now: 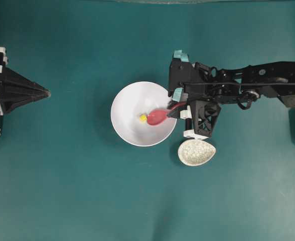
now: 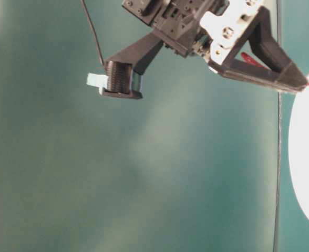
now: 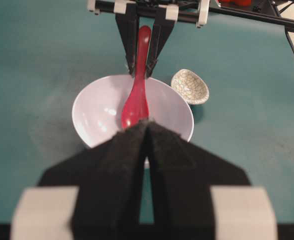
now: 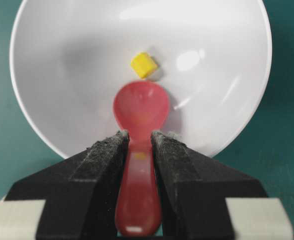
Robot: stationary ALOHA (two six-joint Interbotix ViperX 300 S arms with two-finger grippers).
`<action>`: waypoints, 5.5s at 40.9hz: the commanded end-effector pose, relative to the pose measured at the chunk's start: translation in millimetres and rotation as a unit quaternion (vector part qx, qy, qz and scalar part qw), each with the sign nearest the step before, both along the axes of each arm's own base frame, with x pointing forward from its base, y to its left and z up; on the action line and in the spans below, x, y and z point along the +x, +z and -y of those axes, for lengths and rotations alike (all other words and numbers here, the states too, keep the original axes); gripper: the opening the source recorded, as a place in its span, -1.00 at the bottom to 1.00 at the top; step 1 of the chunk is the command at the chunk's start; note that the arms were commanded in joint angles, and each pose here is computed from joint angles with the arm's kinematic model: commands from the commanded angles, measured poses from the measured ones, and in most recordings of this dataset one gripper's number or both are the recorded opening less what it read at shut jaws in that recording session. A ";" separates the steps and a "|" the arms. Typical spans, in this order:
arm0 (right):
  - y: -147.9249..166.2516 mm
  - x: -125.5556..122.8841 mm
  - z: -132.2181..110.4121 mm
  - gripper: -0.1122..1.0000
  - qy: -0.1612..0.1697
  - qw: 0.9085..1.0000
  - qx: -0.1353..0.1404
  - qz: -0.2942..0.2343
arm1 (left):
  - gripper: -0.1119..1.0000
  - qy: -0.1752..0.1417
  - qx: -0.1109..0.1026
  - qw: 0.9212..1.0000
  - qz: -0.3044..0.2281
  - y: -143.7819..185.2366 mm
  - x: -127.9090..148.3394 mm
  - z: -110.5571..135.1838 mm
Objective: Scoop the yellow hexagonal prism block from the bowl with a spoon using the right arm.
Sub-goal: 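Lower the spoon bowl into the white bowl behind the yellow block, then push the spoon under the yellow block along the bowl bottom, then lift the spoon carrying the yellow block up out of the bowl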
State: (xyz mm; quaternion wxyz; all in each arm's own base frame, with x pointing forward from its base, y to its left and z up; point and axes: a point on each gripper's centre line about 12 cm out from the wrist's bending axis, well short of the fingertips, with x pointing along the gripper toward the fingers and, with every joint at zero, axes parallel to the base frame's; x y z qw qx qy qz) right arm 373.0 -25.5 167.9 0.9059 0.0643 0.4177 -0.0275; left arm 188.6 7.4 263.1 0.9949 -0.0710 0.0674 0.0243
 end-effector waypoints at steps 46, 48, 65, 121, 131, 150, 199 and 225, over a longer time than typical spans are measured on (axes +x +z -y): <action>0.5 28.8 4.0 -0.34 -0.024 0.998 0.001 0.058 | -0.81 0.001 0.000 1.000 0.008 5.5 1.2 -0.6; 0.0 29.0 3.4 -0.34 -0.024 0.998 0.001 0.058 | -0.81 0.001 0.000 1.000 0.008 5.5 1.2 -0.6; -3.2 29.3 2.0 -0.34 -0.027 0.998 0.007 0.054 | -0.81 0.001 0.000 1.000 0.008 5.5 1.2 -0.6; -13.4 39.9 -1.2 -0.34 -0.030 0.999 0.022 0.028 | -0.81 0.001 0.000 1.000 0.010 6.4 1.0 -0.6; -13.4 39.9 -1.2 -0.34 -0.030 0.999 0.022 0.028 | -0.81 0.001 0.000 1.000 0.010 6.4 1.0 -0.6; -12.8 39.9 -1.2 -0.34 -0.030 0.999 0.023 0.029 | -0.81 0.001 0.000 1.000 0.011 7.0 1.1 -0.6; 86.3 12.3 8.0 -0.34 -0.025 0.992 0.004 0.121 | -0.81 0.001 0.000 1.000 0.011 7.0 1.1 -0.6; 135.9 -16.8 16.1 -0.34 -0.030 0.986 -0.009 0.163 | -0.81 0.001 0.000 1.000 0.011 7.3 0.9 -0.6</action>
